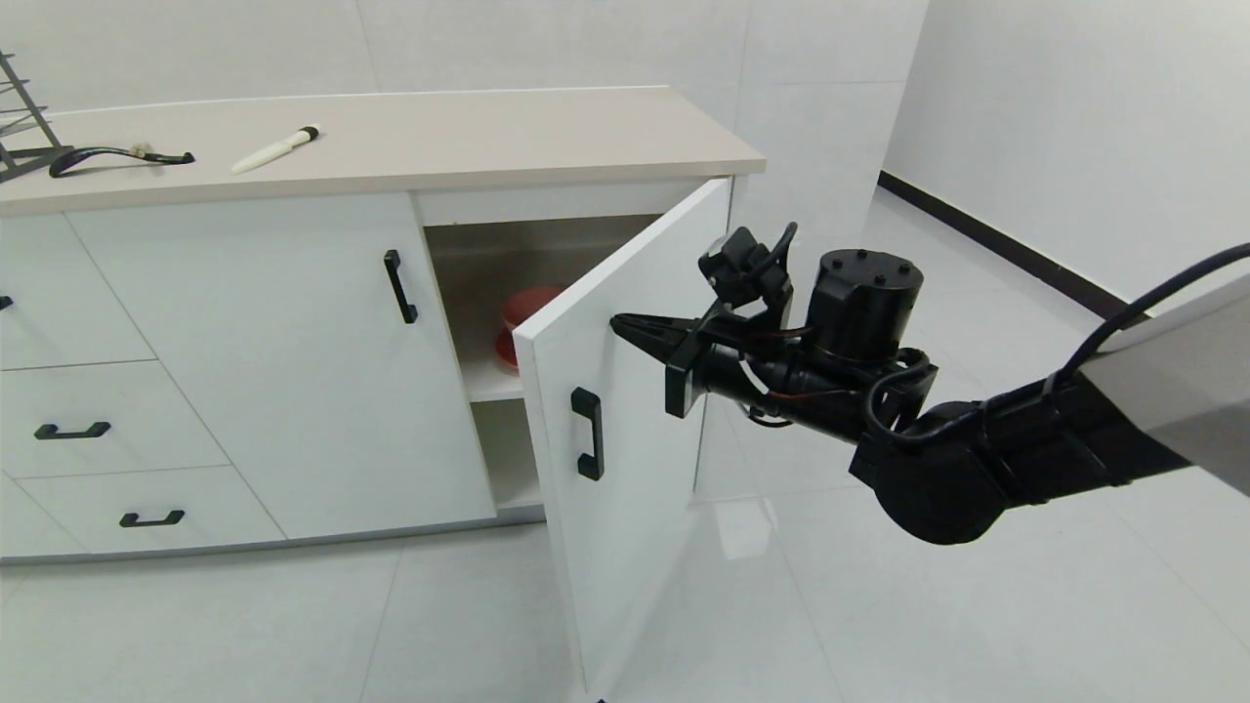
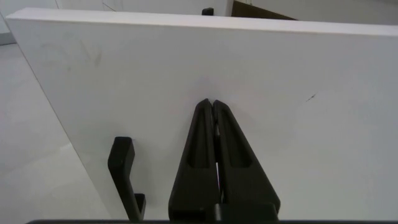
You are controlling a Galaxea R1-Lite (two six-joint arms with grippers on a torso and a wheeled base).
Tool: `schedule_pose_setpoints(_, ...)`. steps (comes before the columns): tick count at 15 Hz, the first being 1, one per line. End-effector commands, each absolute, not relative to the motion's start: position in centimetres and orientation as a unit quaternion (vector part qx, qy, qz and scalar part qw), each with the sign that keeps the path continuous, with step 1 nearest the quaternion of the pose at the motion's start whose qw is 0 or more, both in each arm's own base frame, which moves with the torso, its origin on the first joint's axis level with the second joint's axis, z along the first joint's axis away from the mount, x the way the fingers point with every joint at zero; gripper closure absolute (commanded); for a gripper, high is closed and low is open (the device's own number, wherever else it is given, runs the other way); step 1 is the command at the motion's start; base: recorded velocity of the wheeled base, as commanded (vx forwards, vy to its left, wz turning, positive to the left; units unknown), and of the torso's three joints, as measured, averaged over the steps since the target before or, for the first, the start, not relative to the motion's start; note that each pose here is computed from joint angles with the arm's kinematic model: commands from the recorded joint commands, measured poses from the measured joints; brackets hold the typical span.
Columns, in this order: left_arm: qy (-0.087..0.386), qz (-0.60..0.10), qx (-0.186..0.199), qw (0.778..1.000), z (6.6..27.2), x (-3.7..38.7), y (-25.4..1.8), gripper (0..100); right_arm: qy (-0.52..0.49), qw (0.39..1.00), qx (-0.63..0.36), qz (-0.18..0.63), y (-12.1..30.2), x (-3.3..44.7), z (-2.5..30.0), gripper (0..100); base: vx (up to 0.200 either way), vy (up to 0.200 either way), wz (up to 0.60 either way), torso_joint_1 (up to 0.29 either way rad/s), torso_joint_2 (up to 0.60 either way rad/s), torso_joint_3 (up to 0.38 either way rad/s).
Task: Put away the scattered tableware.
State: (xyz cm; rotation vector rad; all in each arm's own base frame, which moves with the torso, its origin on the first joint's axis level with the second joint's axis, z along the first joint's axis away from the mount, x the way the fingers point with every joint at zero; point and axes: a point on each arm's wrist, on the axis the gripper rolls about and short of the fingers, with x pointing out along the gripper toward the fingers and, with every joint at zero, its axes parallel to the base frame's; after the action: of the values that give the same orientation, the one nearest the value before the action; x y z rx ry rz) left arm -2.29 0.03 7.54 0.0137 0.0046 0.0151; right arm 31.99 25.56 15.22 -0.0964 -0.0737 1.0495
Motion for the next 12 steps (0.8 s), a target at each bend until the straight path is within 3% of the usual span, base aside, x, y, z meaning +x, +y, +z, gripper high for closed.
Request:
schedule_pose_setpoints(1,0.002,0.008,0.007,1.000,7.5,-2.3,0.0,0,-0.035,0.863,-0.047,0.501,26.0,32.6,14.7,100,0.000,0.000,0.00,0.000,0.00,0.000)
schedule_pose_setpoints(12,0.002,0.008,0.007,1.000,7.5,-2.3,0.0,0,-0.058,0.874,-0.044,0.481,28.5,36.2,13.0,100,0.000,0.000,0.00,0.000,0.00,0.000)
